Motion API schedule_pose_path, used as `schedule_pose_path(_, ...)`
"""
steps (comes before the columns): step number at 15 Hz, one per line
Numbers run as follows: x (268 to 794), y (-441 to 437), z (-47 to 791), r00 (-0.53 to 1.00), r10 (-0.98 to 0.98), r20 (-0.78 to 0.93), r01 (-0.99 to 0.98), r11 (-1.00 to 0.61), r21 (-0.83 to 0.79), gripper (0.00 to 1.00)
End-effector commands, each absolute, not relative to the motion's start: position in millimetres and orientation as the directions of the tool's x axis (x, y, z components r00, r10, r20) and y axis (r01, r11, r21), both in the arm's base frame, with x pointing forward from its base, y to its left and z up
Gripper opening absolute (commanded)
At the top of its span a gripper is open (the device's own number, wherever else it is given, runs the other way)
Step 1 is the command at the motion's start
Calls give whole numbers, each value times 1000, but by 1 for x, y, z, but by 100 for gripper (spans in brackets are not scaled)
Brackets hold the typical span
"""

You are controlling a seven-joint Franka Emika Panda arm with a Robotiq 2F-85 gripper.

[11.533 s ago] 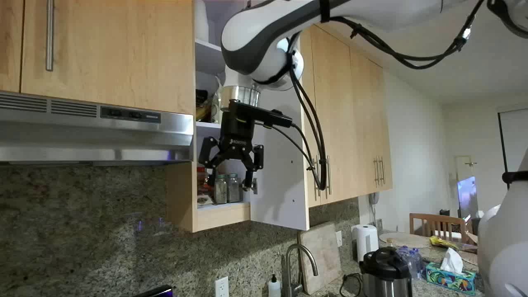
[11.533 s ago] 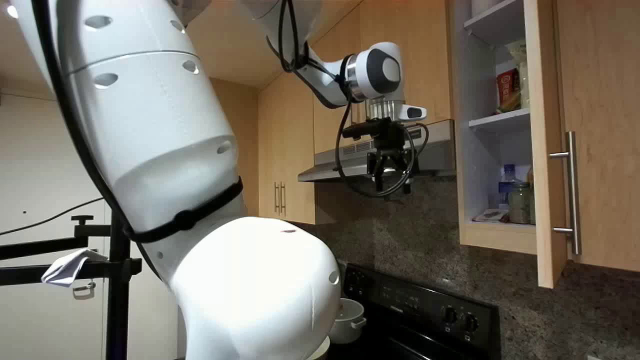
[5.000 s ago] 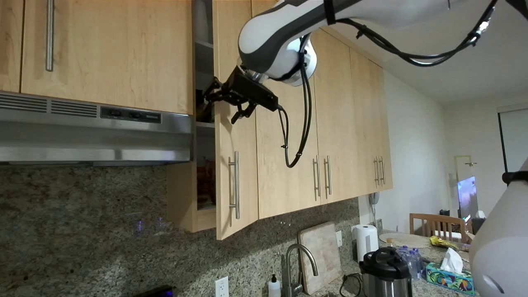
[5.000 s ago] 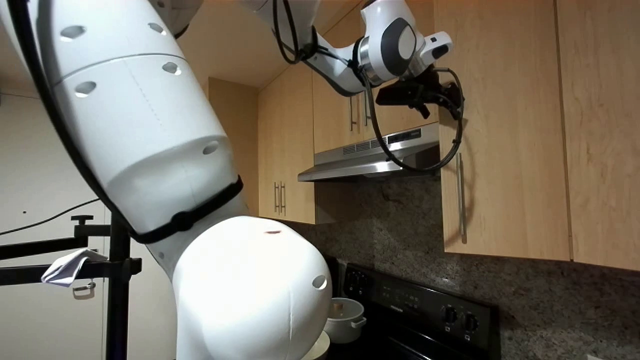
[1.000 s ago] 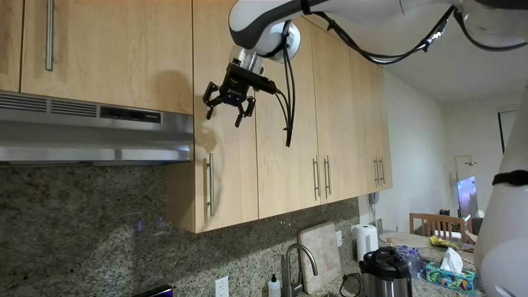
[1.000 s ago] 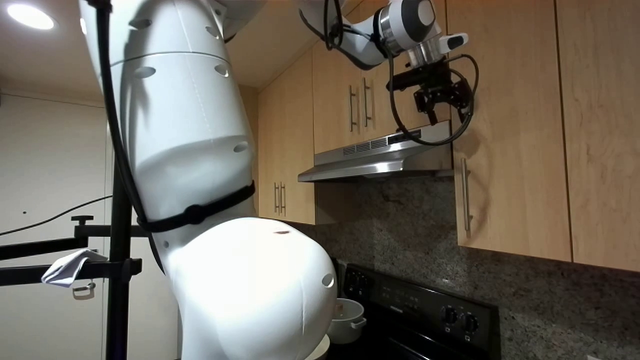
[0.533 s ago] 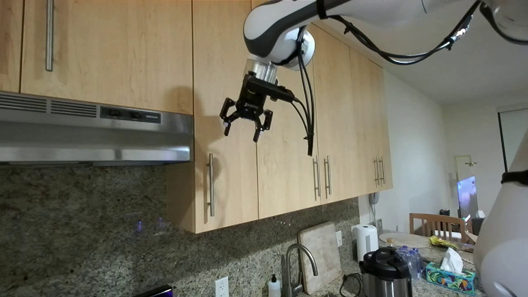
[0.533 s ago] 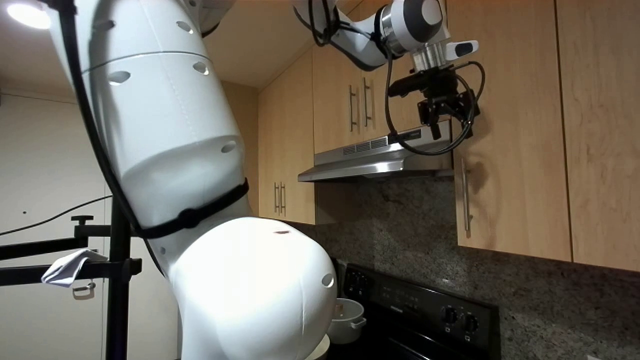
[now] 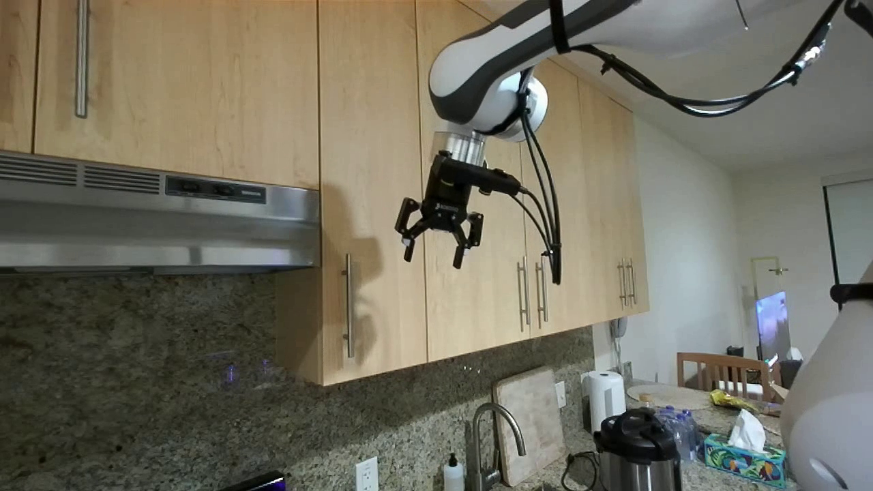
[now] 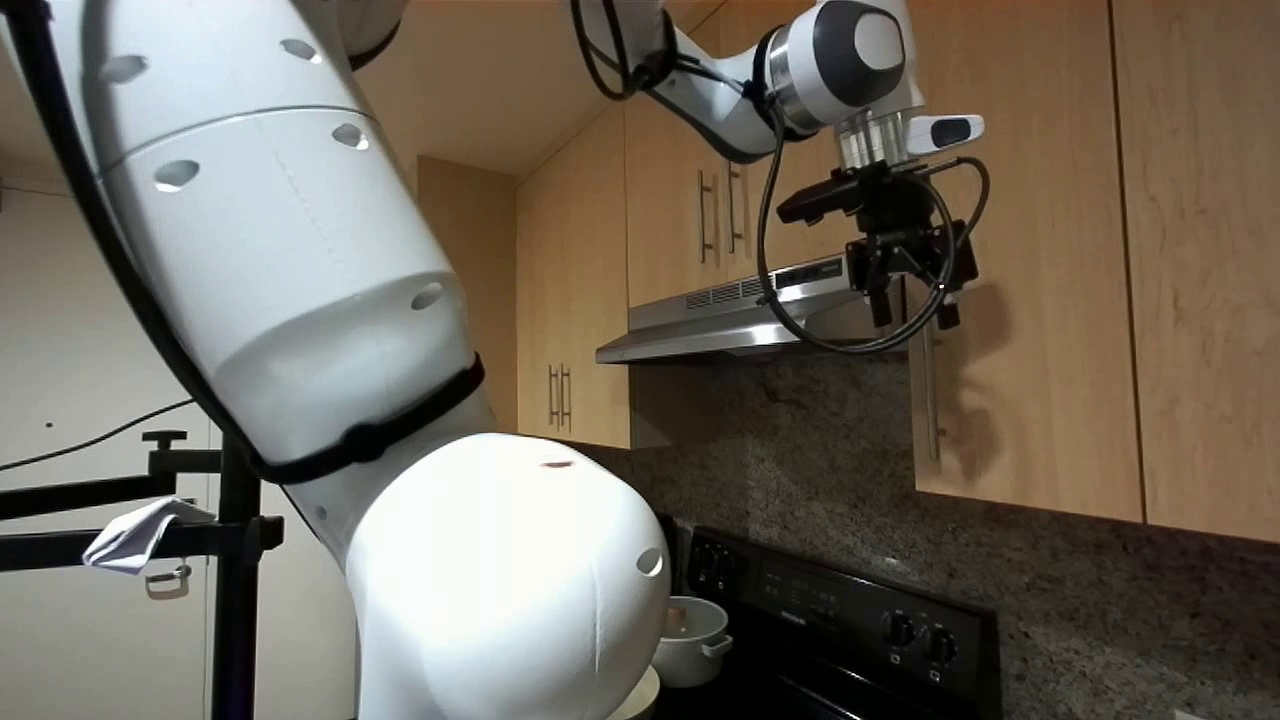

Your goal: Close the cabinet door

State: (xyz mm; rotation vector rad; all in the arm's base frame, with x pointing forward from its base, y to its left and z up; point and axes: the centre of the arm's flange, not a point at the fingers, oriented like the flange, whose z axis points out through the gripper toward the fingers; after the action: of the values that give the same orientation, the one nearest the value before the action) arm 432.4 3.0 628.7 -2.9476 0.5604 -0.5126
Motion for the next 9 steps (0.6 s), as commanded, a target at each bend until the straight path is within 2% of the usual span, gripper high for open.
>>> schedule_pose_path(1,405,-19,607,892,-376,251,-348,-926,-147,100)
schedule_pose_path(9,379,-51,568,946,-312,89,-307,-950,-63,100)
